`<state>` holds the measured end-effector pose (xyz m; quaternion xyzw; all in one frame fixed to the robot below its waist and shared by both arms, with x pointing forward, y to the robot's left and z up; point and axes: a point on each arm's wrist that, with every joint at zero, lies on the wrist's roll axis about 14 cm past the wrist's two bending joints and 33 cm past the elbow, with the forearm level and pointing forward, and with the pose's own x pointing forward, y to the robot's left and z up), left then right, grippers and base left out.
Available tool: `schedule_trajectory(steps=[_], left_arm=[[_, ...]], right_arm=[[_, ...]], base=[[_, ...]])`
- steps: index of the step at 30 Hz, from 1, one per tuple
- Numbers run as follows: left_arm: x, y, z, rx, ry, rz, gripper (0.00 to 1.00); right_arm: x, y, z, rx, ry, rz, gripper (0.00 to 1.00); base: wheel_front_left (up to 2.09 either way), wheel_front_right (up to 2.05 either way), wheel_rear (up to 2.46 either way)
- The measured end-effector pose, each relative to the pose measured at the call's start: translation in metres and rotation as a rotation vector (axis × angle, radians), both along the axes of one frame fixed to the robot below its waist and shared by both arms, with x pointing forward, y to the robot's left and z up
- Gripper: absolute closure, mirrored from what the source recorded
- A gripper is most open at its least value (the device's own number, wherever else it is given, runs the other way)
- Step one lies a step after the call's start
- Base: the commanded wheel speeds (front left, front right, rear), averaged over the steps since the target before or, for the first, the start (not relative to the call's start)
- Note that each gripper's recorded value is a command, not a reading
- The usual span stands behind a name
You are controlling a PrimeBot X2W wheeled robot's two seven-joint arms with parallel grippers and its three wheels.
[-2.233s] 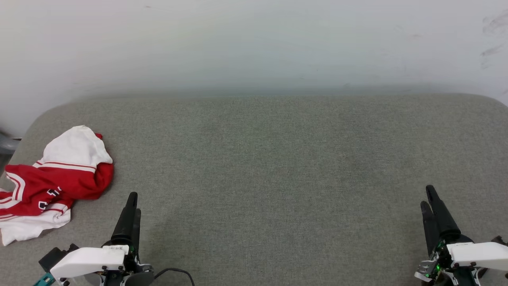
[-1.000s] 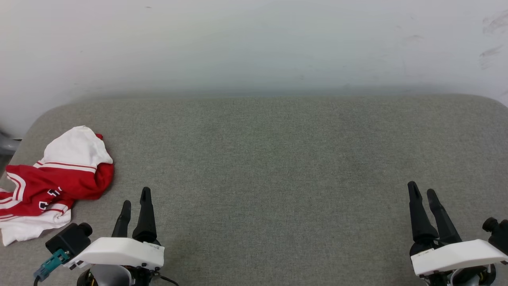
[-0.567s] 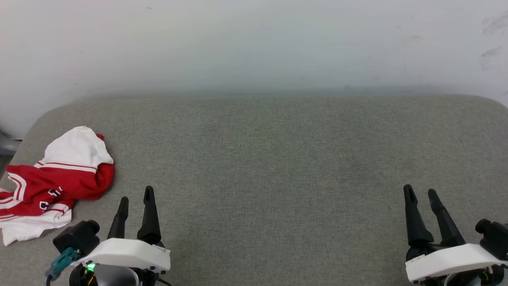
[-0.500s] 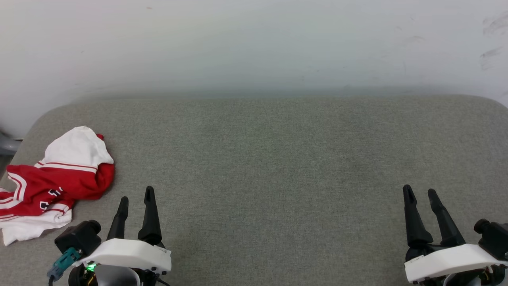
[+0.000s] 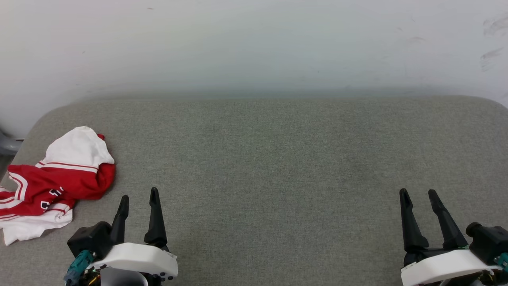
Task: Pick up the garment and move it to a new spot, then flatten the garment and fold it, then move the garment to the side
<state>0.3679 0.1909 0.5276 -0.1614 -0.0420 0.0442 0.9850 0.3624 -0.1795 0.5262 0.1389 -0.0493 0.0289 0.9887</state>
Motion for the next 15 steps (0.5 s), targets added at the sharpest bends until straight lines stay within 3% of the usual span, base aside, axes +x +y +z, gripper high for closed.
schedule_trajectory(steps=[15], left_arm=[[-0.0052, -0.0038, 0.0057, 0.136, -0.033, 0.002, 0.00]], right_arm=[[-0.0034, 0.0043, 0.0075, -0.123, -0.043, 0.009, 0.00]], base=[[0.00, 0.00, 0.00]])
